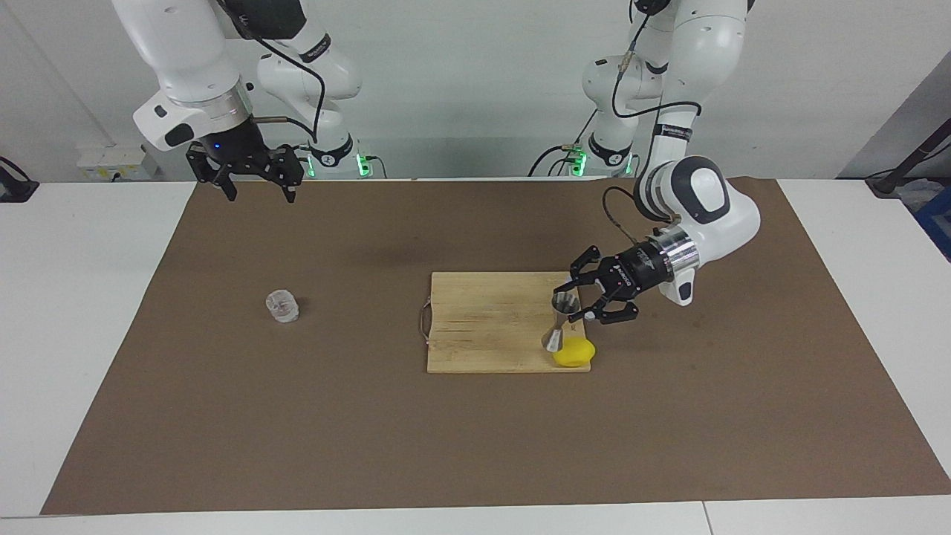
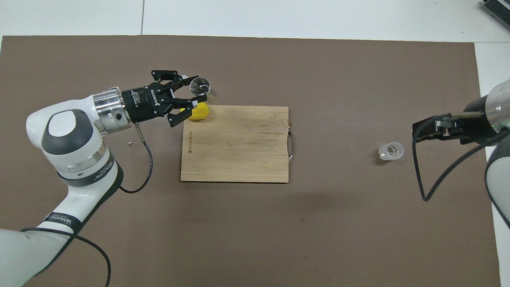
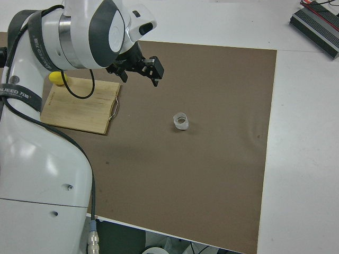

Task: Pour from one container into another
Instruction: 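Carry the metal cup with the left gripper over the cutting board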

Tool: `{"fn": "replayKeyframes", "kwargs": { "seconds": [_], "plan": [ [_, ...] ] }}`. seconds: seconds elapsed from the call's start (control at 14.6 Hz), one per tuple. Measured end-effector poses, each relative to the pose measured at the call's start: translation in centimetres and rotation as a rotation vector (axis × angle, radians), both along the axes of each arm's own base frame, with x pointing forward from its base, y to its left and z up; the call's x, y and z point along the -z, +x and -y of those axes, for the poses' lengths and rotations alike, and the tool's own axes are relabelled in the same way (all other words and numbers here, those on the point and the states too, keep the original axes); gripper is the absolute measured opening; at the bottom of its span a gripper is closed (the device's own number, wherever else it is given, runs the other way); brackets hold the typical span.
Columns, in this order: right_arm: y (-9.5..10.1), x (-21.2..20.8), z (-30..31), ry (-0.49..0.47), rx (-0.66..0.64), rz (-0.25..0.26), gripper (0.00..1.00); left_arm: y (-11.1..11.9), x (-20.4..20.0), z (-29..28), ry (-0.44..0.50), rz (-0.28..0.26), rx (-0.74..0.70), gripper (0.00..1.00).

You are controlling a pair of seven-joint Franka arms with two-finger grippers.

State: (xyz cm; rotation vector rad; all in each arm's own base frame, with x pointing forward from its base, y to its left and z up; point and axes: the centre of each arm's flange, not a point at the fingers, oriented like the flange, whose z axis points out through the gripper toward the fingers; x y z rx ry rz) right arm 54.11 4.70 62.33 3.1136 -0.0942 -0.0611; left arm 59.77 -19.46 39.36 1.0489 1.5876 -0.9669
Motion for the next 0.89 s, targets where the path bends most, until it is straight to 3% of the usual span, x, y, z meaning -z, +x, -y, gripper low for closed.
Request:
{"fn": "replayKeyframes", "kwargs": {
  "seconds": [0.41, 0.89],
  "plan": [
    [0.0, 0.1, 0.2, 0.000, 0.003, -0.005, 1.00, -3.9, 1.7, 8.9, 0.015, -0.072, -0.044, 0.50],
    [-0.1, 0.2, 0.6, -0.001, 0.016, -0.015, 1.00, -6.4, 5.0, 12.3, 0.071, -0.142, -0.074, 0.50]
  ]
}}
